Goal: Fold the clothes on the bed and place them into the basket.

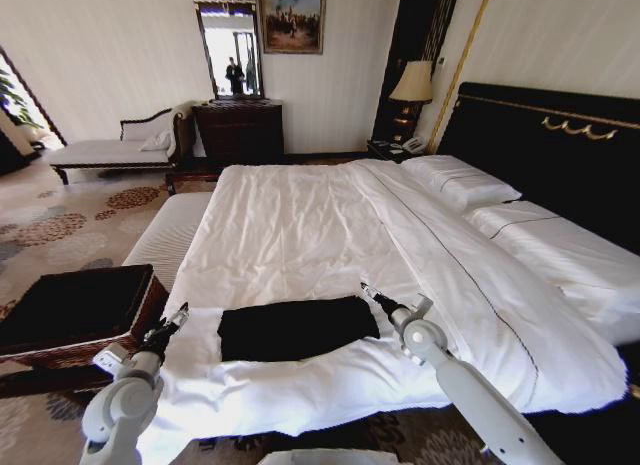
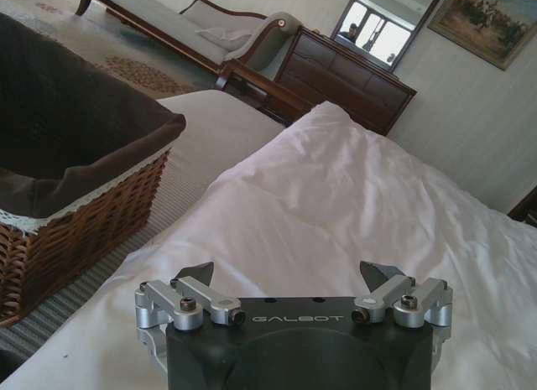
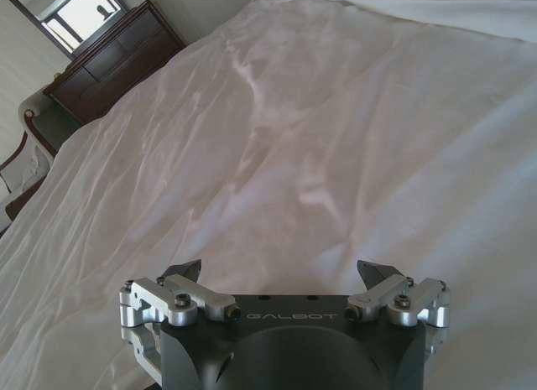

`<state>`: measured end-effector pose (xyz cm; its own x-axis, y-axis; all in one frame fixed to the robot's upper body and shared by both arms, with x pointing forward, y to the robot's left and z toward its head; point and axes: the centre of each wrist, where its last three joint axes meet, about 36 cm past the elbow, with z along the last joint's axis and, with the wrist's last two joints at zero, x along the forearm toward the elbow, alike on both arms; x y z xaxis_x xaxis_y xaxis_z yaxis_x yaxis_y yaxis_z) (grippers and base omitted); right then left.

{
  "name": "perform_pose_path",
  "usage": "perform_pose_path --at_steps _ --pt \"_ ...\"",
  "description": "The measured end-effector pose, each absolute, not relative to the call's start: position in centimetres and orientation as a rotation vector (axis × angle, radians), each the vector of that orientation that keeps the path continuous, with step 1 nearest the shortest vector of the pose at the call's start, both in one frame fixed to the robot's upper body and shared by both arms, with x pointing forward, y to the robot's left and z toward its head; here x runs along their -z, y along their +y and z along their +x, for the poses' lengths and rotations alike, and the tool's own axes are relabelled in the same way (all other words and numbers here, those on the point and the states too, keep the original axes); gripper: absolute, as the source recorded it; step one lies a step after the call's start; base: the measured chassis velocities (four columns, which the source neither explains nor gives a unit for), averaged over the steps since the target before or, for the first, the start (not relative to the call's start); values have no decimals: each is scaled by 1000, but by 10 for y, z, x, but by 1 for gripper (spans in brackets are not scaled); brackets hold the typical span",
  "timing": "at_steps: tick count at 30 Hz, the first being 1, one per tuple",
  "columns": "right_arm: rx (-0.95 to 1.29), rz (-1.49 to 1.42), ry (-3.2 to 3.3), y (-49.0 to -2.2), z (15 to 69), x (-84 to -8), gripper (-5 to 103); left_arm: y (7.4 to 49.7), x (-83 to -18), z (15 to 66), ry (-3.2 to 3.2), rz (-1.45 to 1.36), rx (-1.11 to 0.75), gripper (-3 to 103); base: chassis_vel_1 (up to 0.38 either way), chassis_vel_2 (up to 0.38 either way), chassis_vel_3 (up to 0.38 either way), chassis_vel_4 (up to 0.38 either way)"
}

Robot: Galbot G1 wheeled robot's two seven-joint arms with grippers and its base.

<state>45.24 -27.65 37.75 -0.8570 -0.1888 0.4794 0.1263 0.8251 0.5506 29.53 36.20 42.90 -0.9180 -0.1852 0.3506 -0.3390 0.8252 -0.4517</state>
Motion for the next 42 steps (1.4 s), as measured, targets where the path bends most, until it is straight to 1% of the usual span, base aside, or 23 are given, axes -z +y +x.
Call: perform_pose_path --at_steps 3,7,9,10,13,15,16,18,20,21,23,25,28,30,31,32,34,35,36,37,38,39,42 --pt "774 77 -2458 -273 455 -368 100 354 -429 295 -2714 384 -754 100 0 0 0 0" --pt "742 88 -2462 -270 456 -361 101 349 -428 295 -2710 376 -748 100 0 0 0 0" --pt "719 94 -2463 -269 458 -355 99 344 -426 295 -2707 367 -747 100 0 0 0 0" --pt "710 98 -2464 -269 458 -353 96 343 -426 296 -2707 364 -743 100 0 0 0 0" --pt "686 116 -2466 -268 457 -349 93 343 -425 297 -2707 364 -736 100 0 0 0 0" --pt "657 136 -2466 -268 456 -348 83 343 -425 298 -2706 364 -732 100 0 0 0 0" --pt "657 136 -2466 -268 456 -348 83 343 -425 298 -2706 364 -732 100 0 0 0 0" --pt "626 149 -2459 -268 455 -346 72 343 -424 298 -2703 367 -730 100 0 0 0 0" --pt "621 151 -2458 -268 455 -345 72 343 -423 298 -2703 367 -730 100 0 0 0 0" --pt "601 161 -2456 -267 454 -344 61 343 -422 298 -2700 370 -726 100 0 0 0 0" --pt "579 178 -2459 -267 454 -343 50 343 -420 298 -2697 376 -721 100 0 0 0 0" --pt "575 181 -2460 -267 454 -342 50 343 -420 298 -2697 377 -721 100 0 0 0 0" --pt "550 195 -2477 -265 455 -339 35 344 -418 298 -2695 383 -719 100 0 0 0 0" --pt "550 196 -2484 -264 455 -339 35 344 -418 298 -2695 385 -719 100 0 0 0 0" --pt "557 198 -2504 -263 456 -337 24 344 -417 298 -2695 387 -718 100 0 0 0 0" --pt "560 197 -2509 -263 457 -337 24 344 -416 299 -2695 388 -717 100 0 0 0 0" --pt "572 195 -2524 -264 458 -337 13 344 -415 299 -2695 389 -717 100 0 0 0 0" --pt "572 195 -2524 -264 458 -337 13 344 -415 299 -2695 389 -717 100 0 0 0 0" --pt "576 196 -2528 -264 458 -337 8 344 -415 299 -2695 389 -718 100 0 0 0 0" --pt "580 199 -2533 -265 458 -337 8 344 -415 300 -2695 389 -718 100 0 0 0 0" --pt "582 200 -2539 -266 458 -337 3 343 -415 300 -2696 389 -718 100 0 0 0 0" --pt "582 200 -2543 -267 458 -337 1 343 -415 300 -2697 389 -718 100 0 0 0 0" --pt "584 201 -2555 -270 457 -337 1 343 -414 301 -2697 388 -720 100 0 0 0 0"
